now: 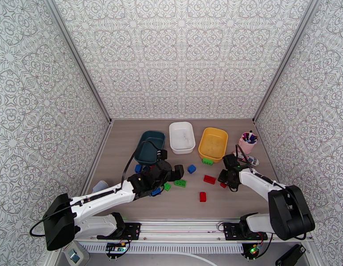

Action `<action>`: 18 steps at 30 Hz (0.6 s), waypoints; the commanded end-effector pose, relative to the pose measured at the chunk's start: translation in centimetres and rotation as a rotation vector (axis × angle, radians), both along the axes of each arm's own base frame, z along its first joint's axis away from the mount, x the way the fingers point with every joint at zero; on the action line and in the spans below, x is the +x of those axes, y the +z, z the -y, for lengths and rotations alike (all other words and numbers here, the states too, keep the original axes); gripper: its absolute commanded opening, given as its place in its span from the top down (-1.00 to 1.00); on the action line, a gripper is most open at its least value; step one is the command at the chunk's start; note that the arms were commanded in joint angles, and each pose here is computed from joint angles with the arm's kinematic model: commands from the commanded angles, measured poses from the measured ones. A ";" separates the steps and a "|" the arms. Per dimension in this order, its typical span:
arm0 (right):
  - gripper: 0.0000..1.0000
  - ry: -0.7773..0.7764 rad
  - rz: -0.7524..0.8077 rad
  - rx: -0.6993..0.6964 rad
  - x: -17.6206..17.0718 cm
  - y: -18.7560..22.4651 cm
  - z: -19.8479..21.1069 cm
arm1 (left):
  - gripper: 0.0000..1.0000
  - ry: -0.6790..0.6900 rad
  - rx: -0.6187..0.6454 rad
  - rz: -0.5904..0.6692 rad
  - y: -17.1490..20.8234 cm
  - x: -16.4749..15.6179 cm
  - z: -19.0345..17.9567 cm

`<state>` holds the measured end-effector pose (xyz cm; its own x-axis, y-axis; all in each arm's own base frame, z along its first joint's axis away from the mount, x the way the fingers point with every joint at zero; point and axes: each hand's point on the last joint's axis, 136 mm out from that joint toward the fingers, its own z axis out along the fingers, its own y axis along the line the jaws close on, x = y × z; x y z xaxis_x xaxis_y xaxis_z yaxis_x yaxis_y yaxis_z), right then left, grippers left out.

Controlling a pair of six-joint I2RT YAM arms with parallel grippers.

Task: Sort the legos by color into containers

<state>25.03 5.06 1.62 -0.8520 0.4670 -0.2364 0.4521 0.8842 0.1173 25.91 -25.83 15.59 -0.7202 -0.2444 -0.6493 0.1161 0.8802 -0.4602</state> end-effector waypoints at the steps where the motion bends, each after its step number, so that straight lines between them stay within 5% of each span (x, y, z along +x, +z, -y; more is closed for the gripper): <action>1: 0.33 0.023 0.077 0.056 1.8 1.2 -1.5 | -0.99 -0.038 -0.008 -0.023 0.1 0.6 0.7; 6: 0.57 0.042 0.144 0.060 2.1 4.4 -1.5 | -0.99 -0.151 0.018 0.062 2.0 1.6 3.4; 18: 0.62 0.069 0.307 0.060 7.1 13.2 -1.3 | -0.99 -0.378 -0.058 0.068 5.1 3.9 13.0</action>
<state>30.88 6.72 13.22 -0.7752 0.4478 -0.4455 0.3398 0.8902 0.3034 30.05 -36.57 19.37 -0.7294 -0.0470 -0.6825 0.3891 0.7921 -0.4704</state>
